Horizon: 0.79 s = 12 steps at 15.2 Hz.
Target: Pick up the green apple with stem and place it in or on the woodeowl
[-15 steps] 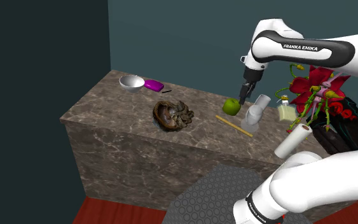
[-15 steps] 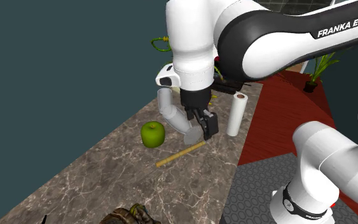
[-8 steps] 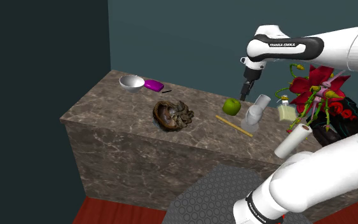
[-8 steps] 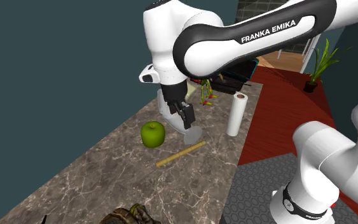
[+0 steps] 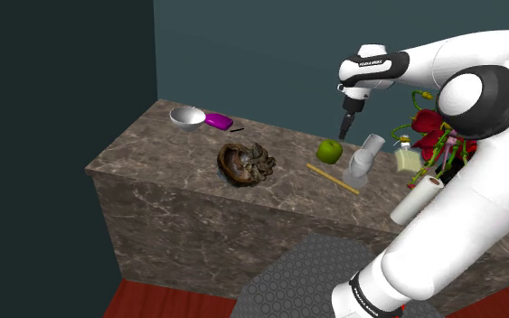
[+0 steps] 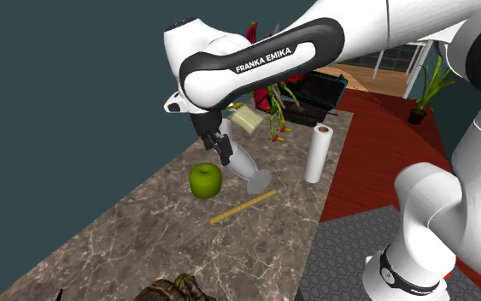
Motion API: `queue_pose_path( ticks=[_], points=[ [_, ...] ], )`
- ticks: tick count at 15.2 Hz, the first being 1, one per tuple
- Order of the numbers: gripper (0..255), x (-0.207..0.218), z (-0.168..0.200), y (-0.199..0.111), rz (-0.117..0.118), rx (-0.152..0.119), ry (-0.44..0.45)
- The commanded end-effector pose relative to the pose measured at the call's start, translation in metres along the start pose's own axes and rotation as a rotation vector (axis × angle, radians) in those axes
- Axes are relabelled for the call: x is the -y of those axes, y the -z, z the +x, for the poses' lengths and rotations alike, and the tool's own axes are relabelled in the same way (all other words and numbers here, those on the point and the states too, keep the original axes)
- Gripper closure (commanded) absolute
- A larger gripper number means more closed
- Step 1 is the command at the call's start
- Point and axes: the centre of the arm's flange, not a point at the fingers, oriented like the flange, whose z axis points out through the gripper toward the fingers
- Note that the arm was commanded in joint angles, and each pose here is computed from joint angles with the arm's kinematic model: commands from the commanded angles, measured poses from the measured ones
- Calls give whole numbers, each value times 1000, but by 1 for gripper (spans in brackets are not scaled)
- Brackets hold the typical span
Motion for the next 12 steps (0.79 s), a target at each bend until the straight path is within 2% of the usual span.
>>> queue_pose_path(
  ticks=[1,5,12],
  points=[
    [0,-27,6,-10,6,-2,25],
    [0,-71,18,-24,16,-7,63],
    [0,-70,18,-61,16,-7,63]
  ],
)
